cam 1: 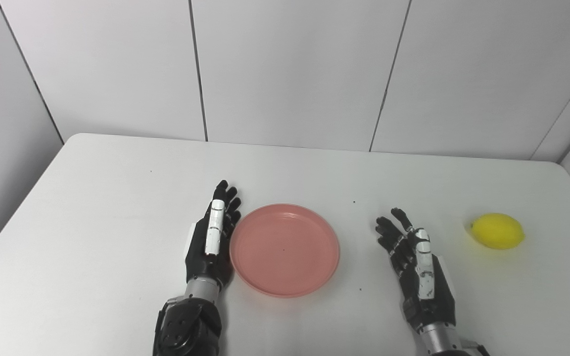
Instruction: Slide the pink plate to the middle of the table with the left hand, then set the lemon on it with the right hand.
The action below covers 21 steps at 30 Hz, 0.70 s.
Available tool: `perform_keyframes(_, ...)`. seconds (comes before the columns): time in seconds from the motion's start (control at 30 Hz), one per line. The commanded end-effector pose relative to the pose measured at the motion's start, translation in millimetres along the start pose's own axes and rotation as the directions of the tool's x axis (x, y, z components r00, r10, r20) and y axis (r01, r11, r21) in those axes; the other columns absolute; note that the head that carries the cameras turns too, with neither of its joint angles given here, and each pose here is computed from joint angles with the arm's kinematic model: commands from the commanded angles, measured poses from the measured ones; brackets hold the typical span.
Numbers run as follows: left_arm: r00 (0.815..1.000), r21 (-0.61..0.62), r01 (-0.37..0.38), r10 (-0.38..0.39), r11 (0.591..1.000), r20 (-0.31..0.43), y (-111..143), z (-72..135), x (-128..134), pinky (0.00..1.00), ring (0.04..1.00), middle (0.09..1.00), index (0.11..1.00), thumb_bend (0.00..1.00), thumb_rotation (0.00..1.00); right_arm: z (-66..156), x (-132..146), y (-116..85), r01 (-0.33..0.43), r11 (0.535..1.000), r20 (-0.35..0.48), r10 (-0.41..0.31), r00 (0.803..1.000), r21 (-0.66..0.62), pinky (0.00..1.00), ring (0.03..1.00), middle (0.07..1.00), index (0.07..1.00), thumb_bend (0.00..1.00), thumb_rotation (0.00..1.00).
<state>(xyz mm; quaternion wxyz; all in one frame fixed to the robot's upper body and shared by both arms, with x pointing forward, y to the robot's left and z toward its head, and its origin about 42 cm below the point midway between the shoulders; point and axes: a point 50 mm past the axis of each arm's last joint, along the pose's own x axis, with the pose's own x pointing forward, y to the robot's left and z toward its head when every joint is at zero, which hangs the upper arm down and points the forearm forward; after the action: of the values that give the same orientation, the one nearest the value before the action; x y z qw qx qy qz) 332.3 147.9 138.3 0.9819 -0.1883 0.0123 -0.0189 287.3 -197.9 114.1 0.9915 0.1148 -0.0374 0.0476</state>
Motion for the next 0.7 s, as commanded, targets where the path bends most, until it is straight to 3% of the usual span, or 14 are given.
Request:
perform_keyframes(0.0, 1.000, -0.030, 0.028, -0.028, 0.999, 0.004, -9, 5, 4, 1.00, 0.965, 0.958, 0.942, 0.64, 0.81, -16, -8, 4, 0.016, 1.000, -0.061, -0.015, 0.998, 0.021, 0.91, 0.868, 0.821, 0.892, 0.71, 0.99)
perform_keyframes(0.67, 0.998, -0.023, 0.066, -0.066, 0.998, 0.005, -2, 11, 0, 1.00, 0.978, 0.958, 0.949, 0.61, 0.81, -17, -3, 20, 0.021, 0.999, -0.062, -0.019, 0.998, 0.030, 0.88, 0.840, 0.806, 0.871, 0.74, 0.94)
